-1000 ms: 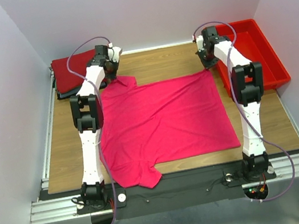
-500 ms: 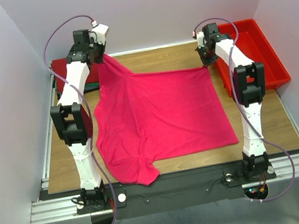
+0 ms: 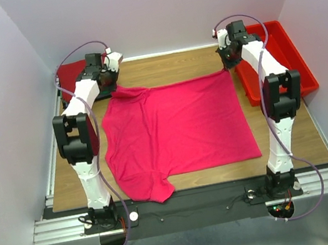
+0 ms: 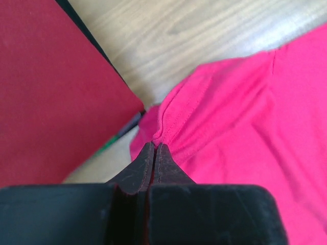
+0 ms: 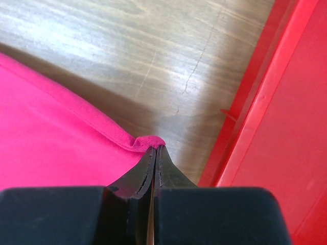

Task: Fold and stack the t-shirts
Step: Fold the tshirt

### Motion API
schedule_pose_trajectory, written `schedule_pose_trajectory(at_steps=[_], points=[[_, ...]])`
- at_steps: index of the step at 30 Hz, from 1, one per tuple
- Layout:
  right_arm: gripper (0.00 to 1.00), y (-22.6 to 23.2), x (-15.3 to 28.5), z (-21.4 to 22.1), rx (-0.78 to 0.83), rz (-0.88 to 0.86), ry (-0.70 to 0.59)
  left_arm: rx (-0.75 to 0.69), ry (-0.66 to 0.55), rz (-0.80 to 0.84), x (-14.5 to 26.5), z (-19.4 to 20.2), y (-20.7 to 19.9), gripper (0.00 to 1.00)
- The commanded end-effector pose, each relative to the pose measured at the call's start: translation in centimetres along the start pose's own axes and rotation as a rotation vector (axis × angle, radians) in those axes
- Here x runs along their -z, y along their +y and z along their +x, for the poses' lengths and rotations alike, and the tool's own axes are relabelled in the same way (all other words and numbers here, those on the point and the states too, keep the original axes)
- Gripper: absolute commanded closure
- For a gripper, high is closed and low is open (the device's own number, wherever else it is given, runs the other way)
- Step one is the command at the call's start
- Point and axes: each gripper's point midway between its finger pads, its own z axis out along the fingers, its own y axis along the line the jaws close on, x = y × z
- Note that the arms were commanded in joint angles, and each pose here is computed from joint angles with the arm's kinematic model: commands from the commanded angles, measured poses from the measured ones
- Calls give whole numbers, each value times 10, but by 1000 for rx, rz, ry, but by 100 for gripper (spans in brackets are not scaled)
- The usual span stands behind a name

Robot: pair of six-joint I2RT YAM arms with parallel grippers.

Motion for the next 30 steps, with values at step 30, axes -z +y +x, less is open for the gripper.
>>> schedule_pose_trajectory(at_steps=[30], points=[[99, 19, 44, 71, 135, -88, 46, -135, 151, 115, 144, 130, -123, 100]])
